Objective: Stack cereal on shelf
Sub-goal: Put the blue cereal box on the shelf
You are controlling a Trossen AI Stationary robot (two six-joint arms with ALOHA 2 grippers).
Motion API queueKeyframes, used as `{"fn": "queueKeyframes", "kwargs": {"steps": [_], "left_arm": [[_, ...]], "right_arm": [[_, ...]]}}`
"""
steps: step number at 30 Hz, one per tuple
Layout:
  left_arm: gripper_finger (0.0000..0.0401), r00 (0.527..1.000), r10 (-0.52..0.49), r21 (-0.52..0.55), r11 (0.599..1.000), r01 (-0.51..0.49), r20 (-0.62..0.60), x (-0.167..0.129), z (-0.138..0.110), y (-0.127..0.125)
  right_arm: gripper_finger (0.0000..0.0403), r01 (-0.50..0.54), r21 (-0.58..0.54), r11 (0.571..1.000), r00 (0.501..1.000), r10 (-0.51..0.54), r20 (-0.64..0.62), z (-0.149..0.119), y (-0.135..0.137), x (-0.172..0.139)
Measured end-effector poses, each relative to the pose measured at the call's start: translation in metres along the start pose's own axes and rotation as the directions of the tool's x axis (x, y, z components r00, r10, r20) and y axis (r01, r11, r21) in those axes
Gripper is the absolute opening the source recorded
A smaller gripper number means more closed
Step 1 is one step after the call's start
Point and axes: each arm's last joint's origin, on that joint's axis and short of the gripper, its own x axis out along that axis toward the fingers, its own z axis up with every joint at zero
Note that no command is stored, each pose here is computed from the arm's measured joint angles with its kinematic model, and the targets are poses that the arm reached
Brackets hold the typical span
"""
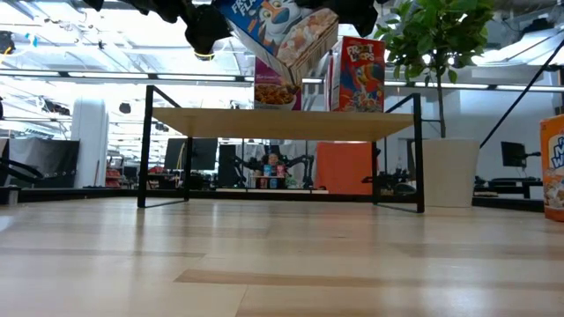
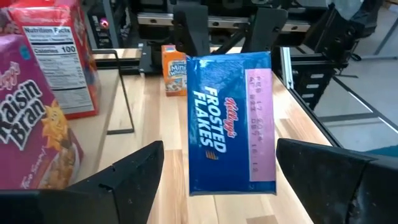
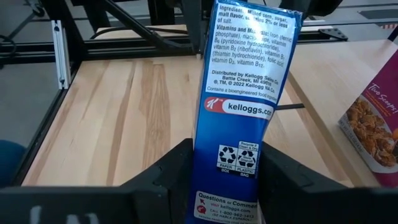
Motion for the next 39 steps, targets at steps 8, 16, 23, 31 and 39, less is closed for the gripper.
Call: {"fn": "queueKeyframes", "kwargs": {"steps": [8, 16, 23, 31, 39], "left_arm": [[0.028, 1.0, -0.005, -0.017, 1.0, 0.005, -0.005, 0.0, -0.0005, -0.0001], [0.0259, 0.999, -0.03, -0.052, 0.998, 0.03, -0.012, 0.0, -0.0011, -0.0009], [0.0232, 0.999, -0.028, -0.072, 0.997, 0.027, -0.021, 0.0, -0.002, -0.0008], [0.0191, 0.999, -0.026, -0.072, 0.997, 0.025, -0.023, 0.0, -0.0021, -0.0007], [0.0183, 0.999, -0.026, -0.072, 0.997, 0.024, -0.024, 0.0, -0.0022, -0.0007]], "right_arm": [[0.0177, 0.0, 0.0, 1.0, 1.0, 0.0, 0.0, 0.0, 0.0, 0.0], [0.0167, -0.001, 0.0, 1.0, 1.0, 0.001, 0.0, 0.0, 0.0, 0.0], [0.0179, -0.001, 0.0, 1.0, 1.0, 0.001, 0.0, -0.0001, 0.0001, 0.0001], [0.0189, -0.001, 0.0, 1.0, 1.0, 0.001, -0.001, -0.0001, 0.0001, 0.0001], [0.0187, 0.0, -0.018, 1.0, 1.0, 0.0, -0.003, -0.0003, 0.0, 0.0001]]}}
